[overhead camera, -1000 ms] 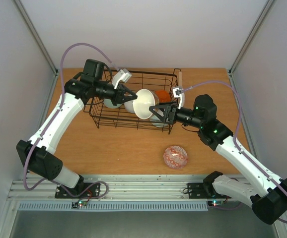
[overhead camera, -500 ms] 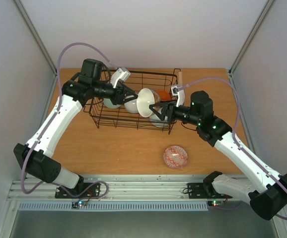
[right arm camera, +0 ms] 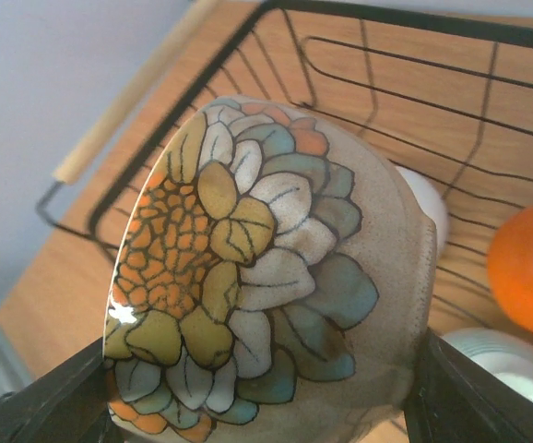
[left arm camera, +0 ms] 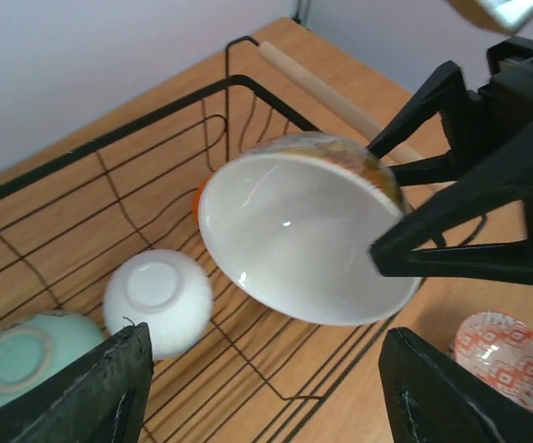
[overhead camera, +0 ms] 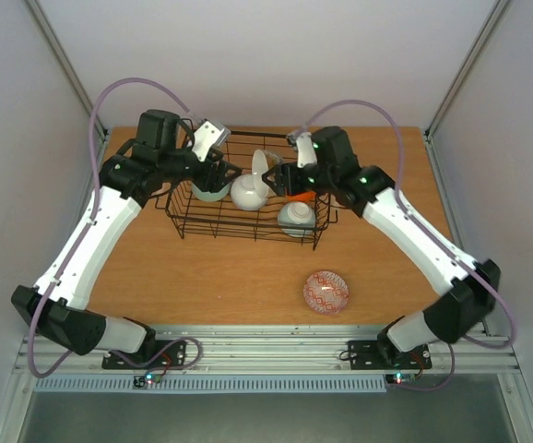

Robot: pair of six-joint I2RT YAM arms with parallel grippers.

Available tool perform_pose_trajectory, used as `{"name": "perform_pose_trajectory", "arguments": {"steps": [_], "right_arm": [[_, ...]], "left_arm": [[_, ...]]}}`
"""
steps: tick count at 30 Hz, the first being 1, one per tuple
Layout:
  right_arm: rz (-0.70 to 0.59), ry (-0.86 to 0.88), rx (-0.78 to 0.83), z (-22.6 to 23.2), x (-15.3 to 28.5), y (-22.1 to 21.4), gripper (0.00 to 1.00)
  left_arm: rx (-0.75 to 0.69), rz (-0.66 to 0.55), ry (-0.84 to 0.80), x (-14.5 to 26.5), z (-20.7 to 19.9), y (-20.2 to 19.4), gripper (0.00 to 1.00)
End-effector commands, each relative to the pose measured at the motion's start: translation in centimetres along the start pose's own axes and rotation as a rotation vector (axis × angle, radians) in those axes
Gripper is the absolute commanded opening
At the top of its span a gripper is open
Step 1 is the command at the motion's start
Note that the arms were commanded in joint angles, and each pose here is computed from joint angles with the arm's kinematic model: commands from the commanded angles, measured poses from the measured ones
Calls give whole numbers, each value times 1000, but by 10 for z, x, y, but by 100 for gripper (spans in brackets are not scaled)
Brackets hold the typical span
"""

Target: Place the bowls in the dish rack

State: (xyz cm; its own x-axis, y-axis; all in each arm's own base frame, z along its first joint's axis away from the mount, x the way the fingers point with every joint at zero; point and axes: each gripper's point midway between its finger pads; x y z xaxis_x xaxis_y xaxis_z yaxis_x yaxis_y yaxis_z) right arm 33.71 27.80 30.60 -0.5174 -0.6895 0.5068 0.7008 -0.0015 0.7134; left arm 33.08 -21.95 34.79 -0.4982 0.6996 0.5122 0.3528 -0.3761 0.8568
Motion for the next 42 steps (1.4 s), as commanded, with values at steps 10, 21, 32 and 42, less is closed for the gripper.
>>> {"name": "perform_pose_trajectory", "arguments": {"steps": [10, 21, 32, 42], "right_arm": [[240, -460, 305, -32, -46, -16, 1], [380, -596, 499, -24, -98, -46, 1], [457, -660, 551, -34, -119, -55, 1], [585, -700, 559, -46, -134, -73, 1]], "left_arm": [[-81, -16, 314, 37, 42, 16, 68], [-54, -35, 446, 64, 68, 18, 69], [-66, -19, 559, 77, 83, 16, 69], [-70, -7, 576, 79, 85, 13, 70]]}}
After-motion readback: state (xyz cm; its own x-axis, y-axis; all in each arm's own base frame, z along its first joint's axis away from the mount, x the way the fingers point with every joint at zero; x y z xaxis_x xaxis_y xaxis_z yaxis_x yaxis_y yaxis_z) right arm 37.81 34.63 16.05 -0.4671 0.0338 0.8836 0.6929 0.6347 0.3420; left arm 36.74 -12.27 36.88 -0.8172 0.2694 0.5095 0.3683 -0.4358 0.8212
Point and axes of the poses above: each gripper's point midway between its finger pads, its own x axis back along the fingers, its own z axis along the line the jaws close on, y = z × x, and after that the axes turned 5 degrees about -x, right-handed
